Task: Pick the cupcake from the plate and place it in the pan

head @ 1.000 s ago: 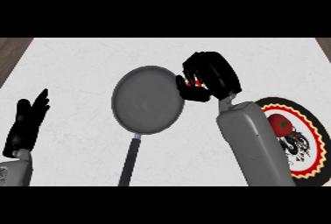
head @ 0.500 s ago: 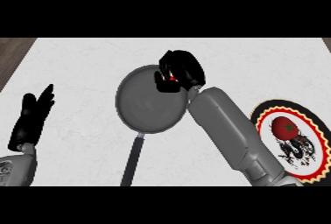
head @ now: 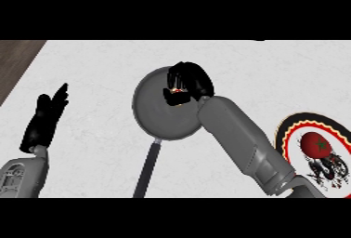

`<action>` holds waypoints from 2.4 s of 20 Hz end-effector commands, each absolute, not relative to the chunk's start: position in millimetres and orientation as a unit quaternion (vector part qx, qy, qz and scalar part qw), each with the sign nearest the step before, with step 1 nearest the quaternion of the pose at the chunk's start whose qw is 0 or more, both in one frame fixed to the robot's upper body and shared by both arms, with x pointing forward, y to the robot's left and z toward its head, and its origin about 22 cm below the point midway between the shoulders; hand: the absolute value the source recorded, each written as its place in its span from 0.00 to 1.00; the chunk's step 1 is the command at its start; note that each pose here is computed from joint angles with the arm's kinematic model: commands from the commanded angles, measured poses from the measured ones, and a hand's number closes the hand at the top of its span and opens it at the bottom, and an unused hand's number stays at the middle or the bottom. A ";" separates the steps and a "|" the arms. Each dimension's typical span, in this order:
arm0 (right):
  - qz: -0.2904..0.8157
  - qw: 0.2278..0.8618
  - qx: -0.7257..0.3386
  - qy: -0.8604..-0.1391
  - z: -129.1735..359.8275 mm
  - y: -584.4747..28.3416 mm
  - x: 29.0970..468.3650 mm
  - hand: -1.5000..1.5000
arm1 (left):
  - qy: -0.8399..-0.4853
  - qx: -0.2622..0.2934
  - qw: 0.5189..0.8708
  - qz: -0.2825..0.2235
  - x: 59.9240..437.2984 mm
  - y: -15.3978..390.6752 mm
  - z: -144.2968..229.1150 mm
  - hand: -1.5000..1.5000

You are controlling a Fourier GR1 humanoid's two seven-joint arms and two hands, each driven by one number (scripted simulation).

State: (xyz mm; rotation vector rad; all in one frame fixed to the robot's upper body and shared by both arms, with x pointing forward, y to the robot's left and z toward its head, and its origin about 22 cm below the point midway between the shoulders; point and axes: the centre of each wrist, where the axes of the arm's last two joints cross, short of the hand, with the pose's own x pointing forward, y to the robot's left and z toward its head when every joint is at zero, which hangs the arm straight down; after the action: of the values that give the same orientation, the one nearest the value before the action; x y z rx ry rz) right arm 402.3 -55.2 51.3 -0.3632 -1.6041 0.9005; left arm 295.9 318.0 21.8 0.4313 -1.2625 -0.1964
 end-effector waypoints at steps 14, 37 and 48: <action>0.254 0.601 -0.079 -0.754 45.8 -49.6 398.5 0.00 | -0.590 0.194 0.777 -0.103 312.0 306.1 23.6 0.50; 0.117 0.629 -0.078 -0.764 55.7 -227.6 435.8 0.00 | -0.567 0.218 0.793 -0.046 282.7 343.9 12.5 0.50; 0.155 0.634 -0.056 -0.755 86.9 -340.0 426.1 0.00 | -0.558 0.221 0.799 -0.044 277.4 353.7 3.9 0.50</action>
State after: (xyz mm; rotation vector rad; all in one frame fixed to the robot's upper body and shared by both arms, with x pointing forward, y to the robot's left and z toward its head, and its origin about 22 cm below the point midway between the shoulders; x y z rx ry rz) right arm 427.0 -314.0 74.7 -0.1479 -1.7332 0.3337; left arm 271.4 350.9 7.1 0.4800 -1.2042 -0.0974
